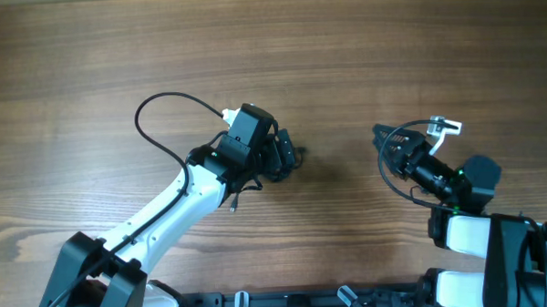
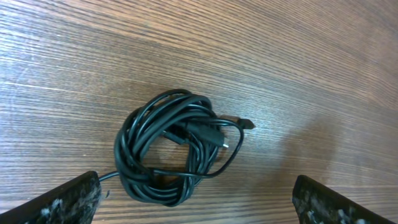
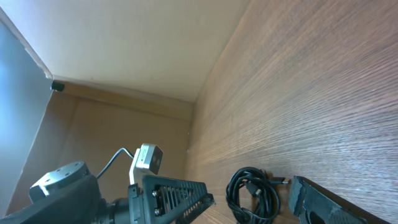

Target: Untangle cables

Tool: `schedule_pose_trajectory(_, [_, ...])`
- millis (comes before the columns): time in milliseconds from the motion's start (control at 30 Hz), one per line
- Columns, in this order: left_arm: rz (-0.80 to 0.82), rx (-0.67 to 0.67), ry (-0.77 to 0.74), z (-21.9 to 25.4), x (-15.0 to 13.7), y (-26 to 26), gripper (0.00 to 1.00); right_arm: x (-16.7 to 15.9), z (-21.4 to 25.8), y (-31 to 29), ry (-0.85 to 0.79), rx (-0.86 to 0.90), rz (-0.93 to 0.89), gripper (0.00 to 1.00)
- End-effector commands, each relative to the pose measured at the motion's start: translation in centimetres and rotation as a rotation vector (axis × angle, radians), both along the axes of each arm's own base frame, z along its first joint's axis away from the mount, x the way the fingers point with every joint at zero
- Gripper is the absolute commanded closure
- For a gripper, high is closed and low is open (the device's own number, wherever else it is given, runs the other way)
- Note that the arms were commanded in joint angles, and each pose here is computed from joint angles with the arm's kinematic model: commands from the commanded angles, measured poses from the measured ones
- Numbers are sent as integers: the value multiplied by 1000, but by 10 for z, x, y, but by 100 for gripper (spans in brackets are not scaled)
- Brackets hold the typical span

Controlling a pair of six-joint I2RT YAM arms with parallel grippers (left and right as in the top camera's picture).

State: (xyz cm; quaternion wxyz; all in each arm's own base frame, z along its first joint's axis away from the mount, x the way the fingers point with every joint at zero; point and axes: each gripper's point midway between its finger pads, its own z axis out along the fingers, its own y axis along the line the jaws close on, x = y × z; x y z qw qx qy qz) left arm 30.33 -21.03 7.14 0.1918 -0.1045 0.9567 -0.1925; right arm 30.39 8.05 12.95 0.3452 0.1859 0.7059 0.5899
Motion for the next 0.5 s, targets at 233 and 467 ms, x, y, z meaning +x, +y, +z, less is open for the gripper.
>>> schedule_pose_trajectory(233, [-13,-76,6,4,0,-14,0,14,24,-23,-150,-87,-27,1])
schedule_pose_trajectory(467, [313,-32,145,-13,-12,18,22,30,51,-25,-193,-74,14,1])
